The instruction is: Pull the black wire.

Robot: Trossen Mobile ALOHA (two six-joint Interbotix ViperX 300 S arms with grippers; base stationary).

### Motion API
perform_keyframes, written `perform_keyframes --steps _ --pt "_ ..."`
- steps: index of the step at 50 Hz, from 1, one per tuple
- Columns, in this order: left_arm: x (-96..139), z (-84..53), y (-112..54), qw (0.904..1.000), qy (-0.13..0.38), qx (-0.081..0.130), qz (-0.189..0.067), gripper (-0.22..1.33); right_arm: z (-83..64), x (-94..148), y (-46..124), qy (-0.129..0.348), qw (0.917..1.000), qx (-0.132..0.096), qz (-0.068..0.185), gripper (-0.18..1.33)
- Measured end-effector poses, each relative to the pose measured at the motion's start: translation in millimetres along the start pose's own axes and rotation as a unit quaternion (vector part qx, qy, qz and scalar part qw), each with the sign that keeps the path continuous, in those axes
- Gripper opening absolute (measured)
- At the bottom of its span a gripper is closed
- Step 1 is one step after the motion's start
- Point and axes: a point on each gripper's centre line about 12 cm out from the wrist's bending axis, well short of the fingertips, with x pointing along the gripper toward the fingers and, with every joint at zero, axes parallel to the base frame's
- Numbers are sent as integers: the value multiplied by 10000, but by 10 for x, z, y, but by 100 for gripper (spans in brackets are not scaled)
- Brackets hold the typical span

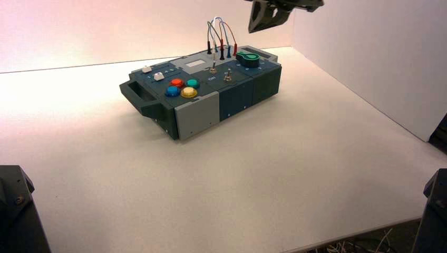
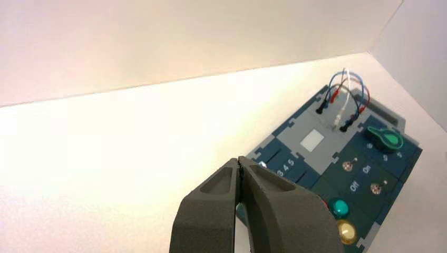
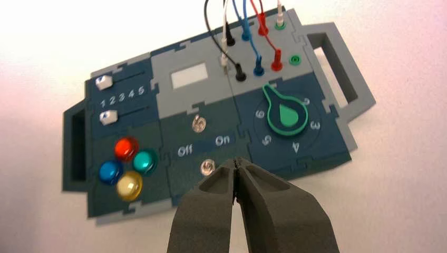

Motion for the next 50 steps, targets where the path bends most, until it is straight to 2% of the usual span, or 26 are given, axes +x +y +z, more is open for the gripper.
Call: perform_keyframes --steps 10,18,19,24,27,31,33,36,50 --pt "-64 63 12 9997 -248 -16 36 -17 132 316 0 67 10000 22 -26 -14" --pt "-22 81 35 9998 -191 -37 84 -17 210 584 4 211 9998 27 -23 -14" --pt "0 76 51 9998 -148 -48 114 -17 229 678 5 279 9996 28 -18 -14" --pt "33 70 83 9998 -85 -71 176 -17 284 769 15 310 9995 -5 0 -12" --pt "39 67 94 9997 -72 -84 197 -17 349 828 28 310 9995 -18 23 -7" --pt "38 67 105 9997 -74 -81 219 -17 406 873 42 319 9995 -23 47 10" --pt "44 64 113 9997 -59 -75 235 -17 444 916 51 342 9994 -34 64 28" --pt "49 66 117 9997 -52 -80 242 -17 481 958 70 382 9992 -44 92 44" --pt "64 60 148 9995 -27 -100 300 -17 544 1123 75 479 9987 -90 120 44"
